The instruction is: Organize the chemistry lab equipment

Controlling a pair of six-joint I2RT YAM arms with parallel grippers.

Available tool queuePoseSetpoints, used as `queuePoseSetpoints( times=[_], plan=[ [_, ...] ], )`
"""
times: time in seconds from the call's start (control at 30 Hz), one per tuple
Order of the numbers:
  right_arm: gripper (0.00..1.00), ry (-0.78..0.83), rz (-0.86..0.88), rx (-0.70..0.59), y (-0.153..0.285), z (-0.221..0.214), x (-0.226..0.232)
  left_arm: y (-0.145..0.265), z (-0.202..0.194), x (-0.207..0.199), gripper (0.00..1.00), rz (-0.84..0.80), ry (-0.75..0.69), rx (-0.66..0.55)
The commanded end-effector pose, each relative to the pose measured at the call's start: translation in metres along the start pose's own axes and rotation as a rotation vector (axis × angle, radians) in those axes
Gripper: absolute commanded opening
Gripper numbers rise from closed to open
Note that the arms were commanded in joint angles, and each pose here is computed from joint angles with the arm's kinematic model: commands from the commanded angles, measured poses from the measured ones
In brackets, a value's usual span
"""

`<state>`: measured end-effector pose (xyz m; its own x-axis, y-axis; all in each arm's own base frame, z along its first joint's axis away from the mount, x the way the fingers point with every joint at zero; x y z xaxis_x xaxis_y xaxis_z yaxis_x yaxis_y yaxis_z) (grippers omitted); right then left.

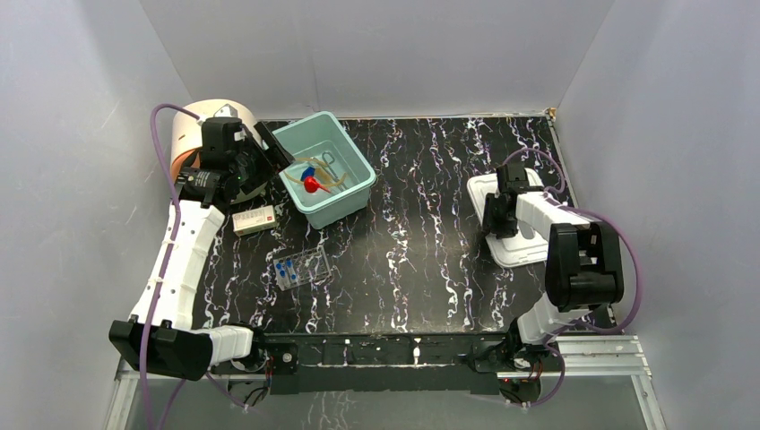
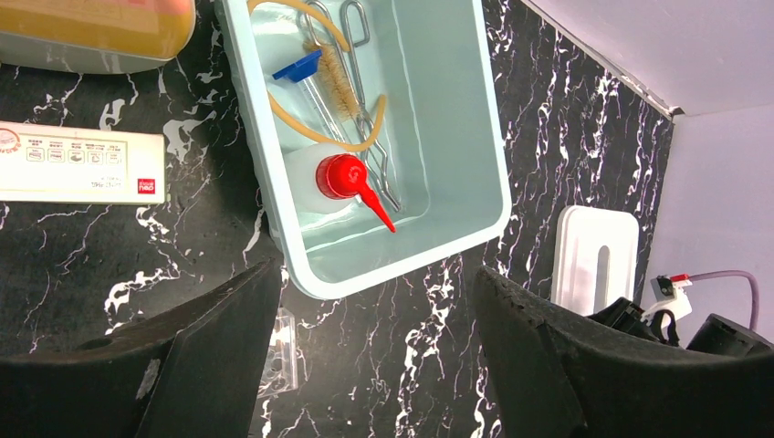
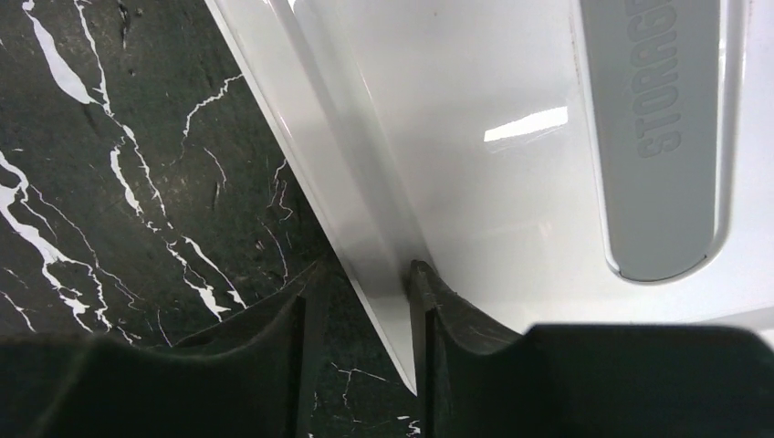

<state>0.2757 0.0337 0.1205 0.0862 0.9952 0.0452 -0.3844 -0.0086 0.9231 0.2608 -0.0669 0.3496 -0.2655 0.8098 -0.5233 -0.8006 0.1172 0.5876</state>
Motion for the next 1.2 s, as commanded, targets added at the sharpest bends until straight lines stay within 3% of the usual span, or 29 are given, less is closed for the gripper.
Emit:
queuePoseSetpoints(
  times=[0.0,0.1,0.27,0.4,0.5,0.63,0.97,1.17],
  plan=[
    [0.45,0.081,0.025,0.01,-0.006,0.0,0.013,0.013,0.0,-0.004,0.76,-0.047,0.0,-0.01],
    [0.41,0.124,0.008,0.021,-0.008,0.0,0.021,0.013,0.0,-0.006,0.76,-0.063,0.0,0.001],
    [0.19,0.122,0.025,0.03,-0.009,0.005,0.027,0.013,-0.001,-0.005,0.76,-0.063,0.0,0.002],
    [0.11,0.12,0.02,-0.008,0.0,0.014,0.031,0.013,-0.002,-0.008,0.77,-0.106,-0.01,0.021],
    [0.11,0.118,0.052,-0.063,0.015,0.021,0.038,0.011,-0.011,-0.024,0.76,-0.304,-0.069,0.105],
    [0.11,0.084,0.14,-0.124,0.036,0.025,0.047,0.005,-0.022,-0.037,0.75,-0.452,-0.078,0.206],
    [0.11,-0.028,0.462,-0.274,0.084,0.015,0.07,-0.03,-0.054,-0.07,0.76,-0.577,-0.01,0.439],
    [0.12,-0.16,0.574,-0.345,0.103,0.011,0.078,-0.064,-0.091,-0.112,0.74,-0.609,-0.059,0.604]
  ],
)
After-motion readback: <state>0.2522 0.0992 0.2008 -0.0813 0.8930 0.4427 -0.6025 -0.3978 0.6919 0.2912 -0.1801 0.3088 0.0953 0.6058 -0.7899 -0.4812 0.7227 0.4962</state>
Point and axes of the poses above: each gripper's point midway between its finger pads, its own y axis back along the fingers, its own x axis along the line the jaws close on, z = x × y, the point moved 10 cm from there along y, back along the fingers, and after that the axes turned 3 degrees about y, right-handed, at the moved point
